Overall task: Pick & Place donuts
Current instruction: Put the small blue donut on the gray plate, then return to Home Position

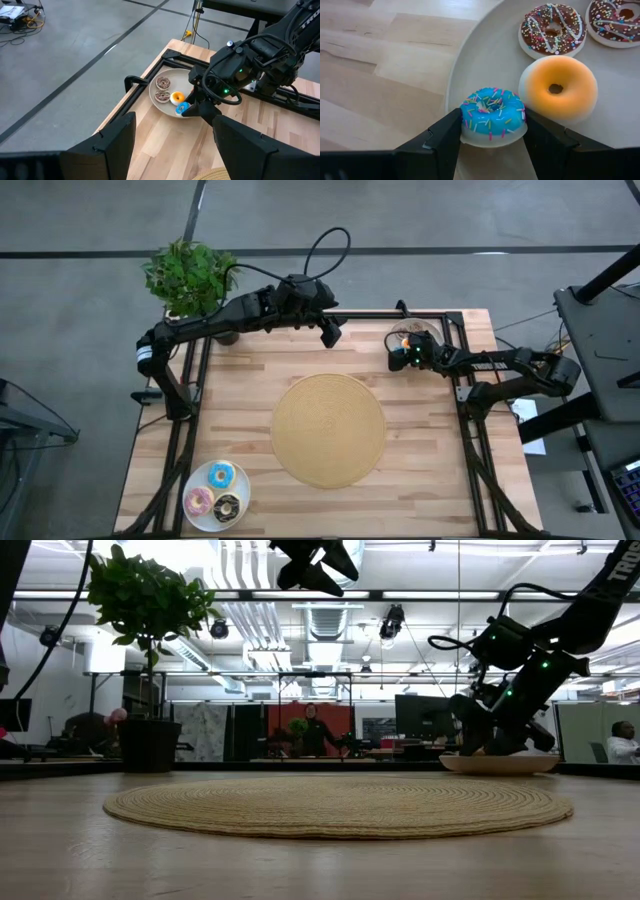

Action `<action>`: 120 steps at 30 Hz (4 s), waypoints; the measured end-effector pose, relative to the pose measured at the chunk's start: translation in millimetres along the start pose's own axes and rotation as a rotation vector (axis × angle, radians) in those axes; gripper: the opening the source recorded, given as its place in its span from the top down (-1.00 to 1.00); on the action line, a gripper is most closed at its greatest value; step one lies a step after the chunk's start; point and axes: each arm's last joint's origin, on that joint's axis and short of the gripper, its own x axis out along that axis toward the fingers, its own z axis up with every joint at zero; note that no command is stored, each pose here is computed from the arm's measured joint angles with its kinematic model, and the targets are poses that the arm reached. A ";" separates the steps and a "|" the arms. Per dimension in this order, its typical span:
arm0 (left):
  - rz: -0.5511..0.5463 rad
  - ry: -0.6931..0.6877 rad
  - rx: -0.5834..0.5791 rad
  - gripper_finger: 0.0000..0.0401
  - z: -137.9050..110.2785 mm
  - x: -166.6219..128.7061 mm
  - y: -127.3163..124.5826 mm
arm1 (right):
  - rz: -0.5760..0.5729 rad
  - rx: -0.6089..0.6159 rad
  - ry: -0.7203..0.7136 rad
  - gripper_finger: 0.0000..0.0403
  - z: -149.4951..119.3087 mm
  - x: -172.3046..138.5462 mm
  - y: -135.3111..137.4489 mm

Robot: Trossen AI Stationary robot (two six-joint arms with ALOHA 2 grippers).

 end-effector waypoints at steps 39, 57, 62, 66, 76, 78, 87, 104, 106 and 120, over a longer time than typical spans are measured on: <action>0.000 0.000 0.000 -0.18 -0.1 0.2 0.0 | 0.132 0.027 -0.112 -0.49 16.3 -25.3 6.2; -0.002 0.000 0.010 -0.15 0.0 0.2 -0.1 | 0.360 0.027 -0.279 -0.27 31.6 -82.4 5.2; -0.021 0.002 0.011 0.01 -0.1 0.2 -0.6 | 0.418 0.015 -0.272 -0.07 31.8 -87.0 6.1; -0.038 0.003 0.010 0.21 -0.1 0.1 -1.1 | 0.476 0.000 -0.240 0.17 30.8 -87.6 7.7; -0.084 0.003 0.026 0.79 -0.9 -2.5 -12.5 | 0.617 -0.042 -0.185 0.73 29.7 -90.6 13.2; -0.091 0.001 0.028 0.90 -0.7 -4.1 -15.1 | 0.645 -0.054 -0.203 0.83 30.6 -92.7 15.8; -0.191 -0.075 0.034 1.00 4.8 -13.7 -40.5 | 0.814 -0.135 -0.335 0.96 34.5 -109.2 31.9; -0.349 -0.321 0.007 1.00 -28.8 -51.2 -71.9 | 1.009 -0.202 -0.384 0.96 26.7 -127.3 52.3; -0.360 -0.360 -0.018 1.00 -37.0 -57.7 -68.3 | 1.020 -0.140 -0.348 0.96 26.6 -127.3 52.2; -0.397 -0.481 -0.135 1.00 -87.0 -114.9 -34.4 | 1.069 0.209 -0.127 0.96 25.2 -126.8 52.8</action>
